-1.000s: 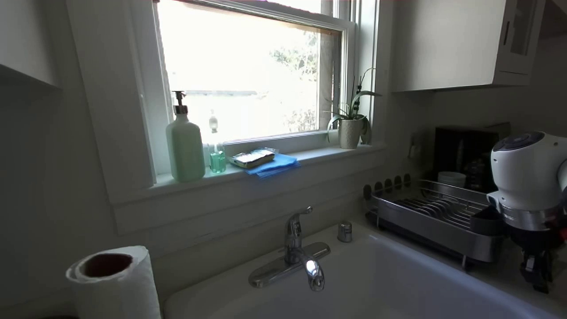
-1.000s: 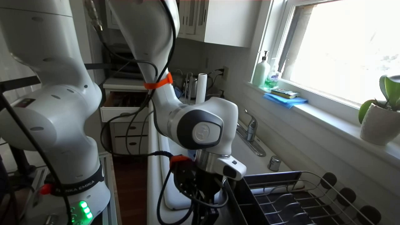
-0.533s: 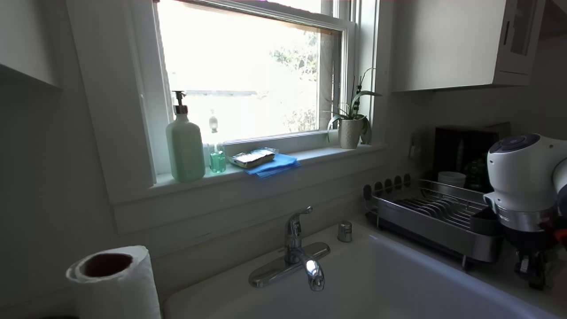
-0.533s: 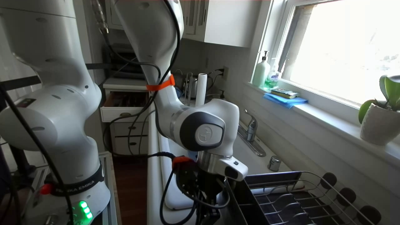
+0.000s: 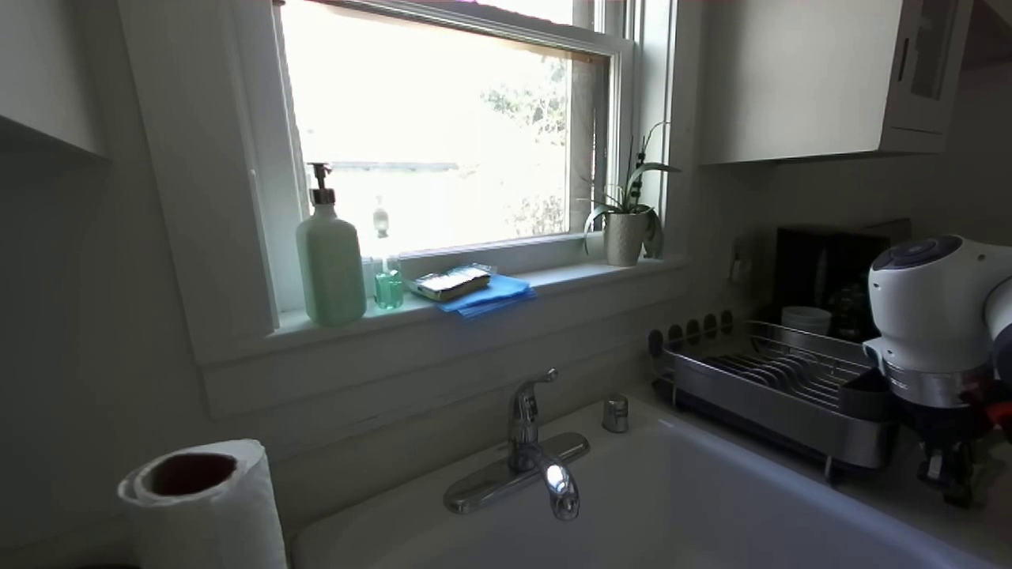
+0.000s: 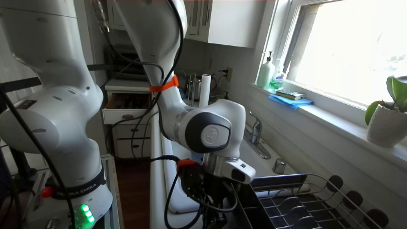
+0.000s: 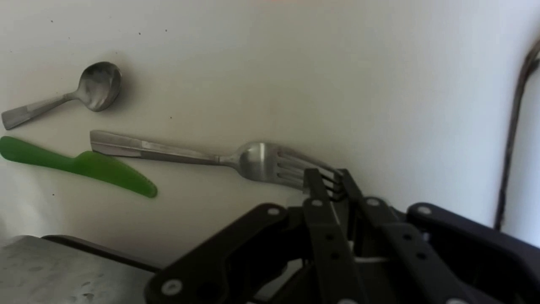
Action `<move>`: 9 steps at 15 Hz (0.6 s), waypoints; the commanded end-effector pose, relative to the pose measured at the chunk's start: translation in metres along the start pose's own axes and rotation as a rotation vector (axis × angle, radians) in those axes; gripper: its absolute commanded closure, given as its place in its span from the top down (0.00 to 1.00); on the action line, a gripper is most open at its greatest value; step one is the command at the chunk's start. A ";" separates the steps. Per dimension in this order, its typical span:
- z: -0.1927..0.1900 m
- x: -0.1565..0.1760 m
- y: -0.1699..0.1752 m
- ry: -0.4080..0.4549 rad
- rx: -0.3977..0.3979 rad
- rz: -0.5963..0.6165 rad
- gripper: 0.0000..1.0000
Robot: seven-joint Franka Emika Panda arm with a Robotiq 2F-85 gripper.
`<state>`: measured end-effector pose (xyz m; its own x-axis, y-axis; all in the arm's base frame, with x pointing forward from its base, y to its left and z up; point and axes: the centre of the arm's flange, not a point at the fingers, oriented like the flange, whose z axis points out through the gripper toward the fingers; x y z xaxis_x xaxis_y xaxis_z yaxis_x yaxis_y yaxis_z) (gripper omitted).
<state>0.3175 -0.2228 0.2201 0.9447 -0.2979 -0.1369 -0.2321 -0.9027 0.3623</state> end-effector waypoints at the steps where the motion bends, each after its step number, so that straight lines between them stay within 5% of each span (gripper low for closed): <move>1: -0.010 -0.010 0.023 -0.028 -0.028 0.003 0.03; 9: -0.041 -0.024 0.060 -0.103 -0.101 0.058 0.03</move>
<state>0.2974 -0.2516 0.2591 0.9027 -0.3770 -0.2073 -0.2622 -0.8641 0.4296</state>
